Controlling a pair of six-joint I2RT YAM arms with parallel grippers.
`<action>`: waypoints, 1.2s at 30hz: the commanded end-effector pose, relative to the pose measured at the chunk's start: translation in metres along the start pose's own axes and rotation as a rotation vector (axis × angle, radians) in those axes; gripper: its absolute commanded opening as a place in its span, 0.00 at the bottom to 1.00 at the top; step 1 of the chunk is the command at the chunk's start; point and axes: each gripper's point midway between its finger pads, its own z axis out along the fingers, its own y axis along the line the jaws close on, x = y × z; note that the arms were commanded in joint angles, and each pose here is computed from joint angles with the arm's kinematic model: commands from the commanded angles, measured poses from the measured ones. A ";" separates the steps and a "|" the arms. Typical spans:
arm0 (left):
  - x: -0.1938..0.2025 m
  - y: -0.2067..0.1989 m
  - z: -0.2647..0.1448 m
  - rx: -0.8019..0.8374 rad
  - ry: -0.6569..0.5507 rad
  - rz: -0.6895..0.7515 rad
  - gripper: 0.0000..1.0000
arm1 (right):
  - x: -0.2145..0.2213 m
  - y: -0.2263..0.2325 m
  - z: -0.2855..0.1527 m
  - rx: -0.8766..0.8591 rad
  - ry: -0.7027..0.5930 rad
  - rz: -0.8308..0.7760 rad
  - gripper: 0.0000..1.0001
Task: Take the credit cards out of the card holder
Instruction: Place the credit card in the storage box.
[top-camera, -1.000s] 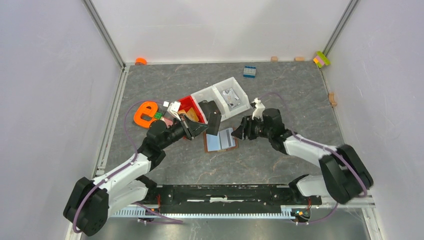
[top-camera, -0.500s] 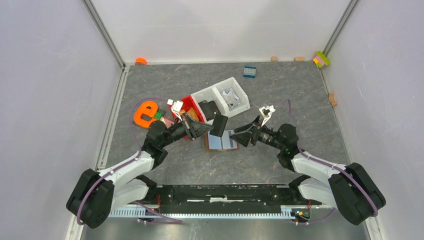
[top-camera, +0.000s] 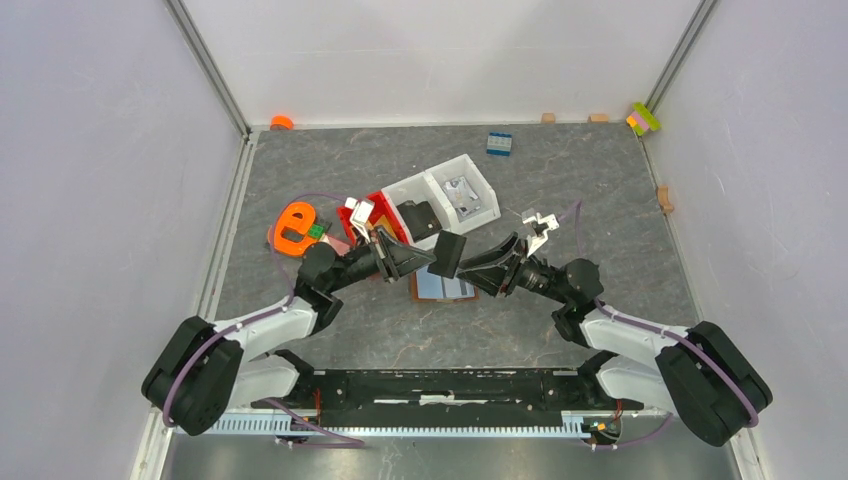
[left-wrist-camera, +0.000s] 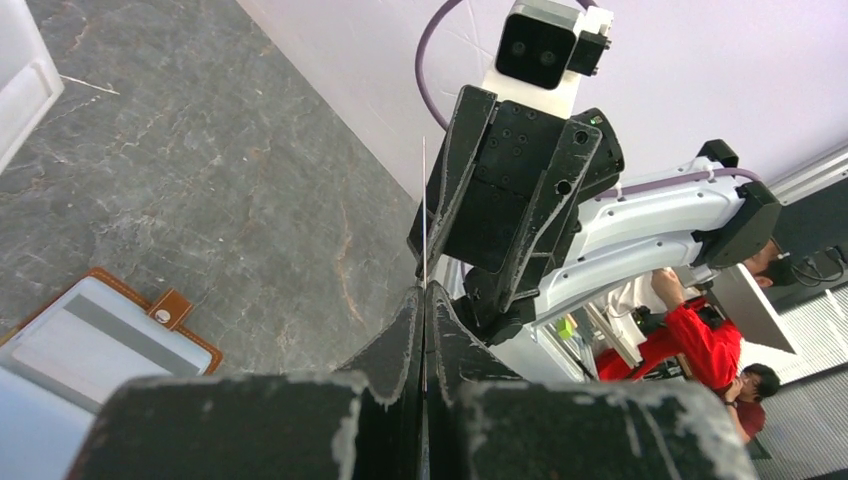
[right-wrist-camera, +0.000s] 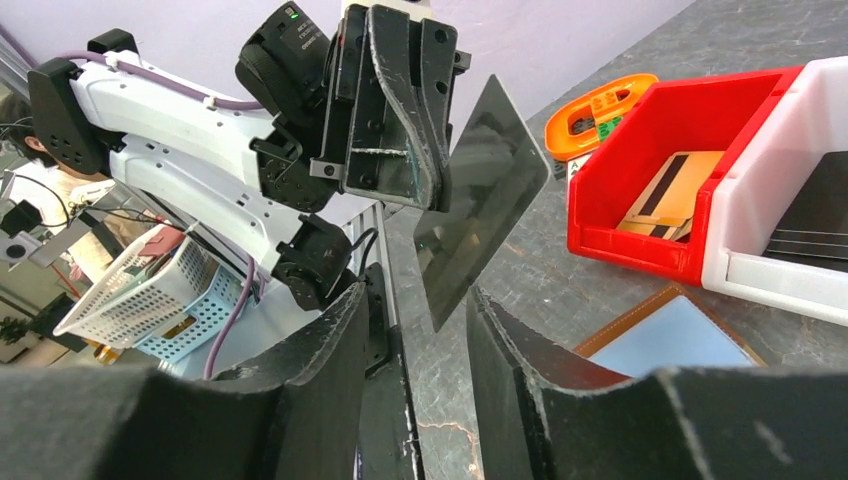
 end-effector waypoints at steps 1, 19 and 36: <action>-0.002 -0.024 0.005 0.098 -0.004 0.018 0.02 | -0.008 0.010 0.000 -0.041 -0.042 -0.028 0.44; 0.009 -0.006 0.012 -0.032 0.034 0.055 0.35 | -0.003 -0.002 0.004 0.009 0.004 -0.044 0.08; -0.030 0.071 -0.047 -0.626 -0.180 0.160 0.59 | 0.021 -0.112 0.043 0.380 0.309 -0.006 0.00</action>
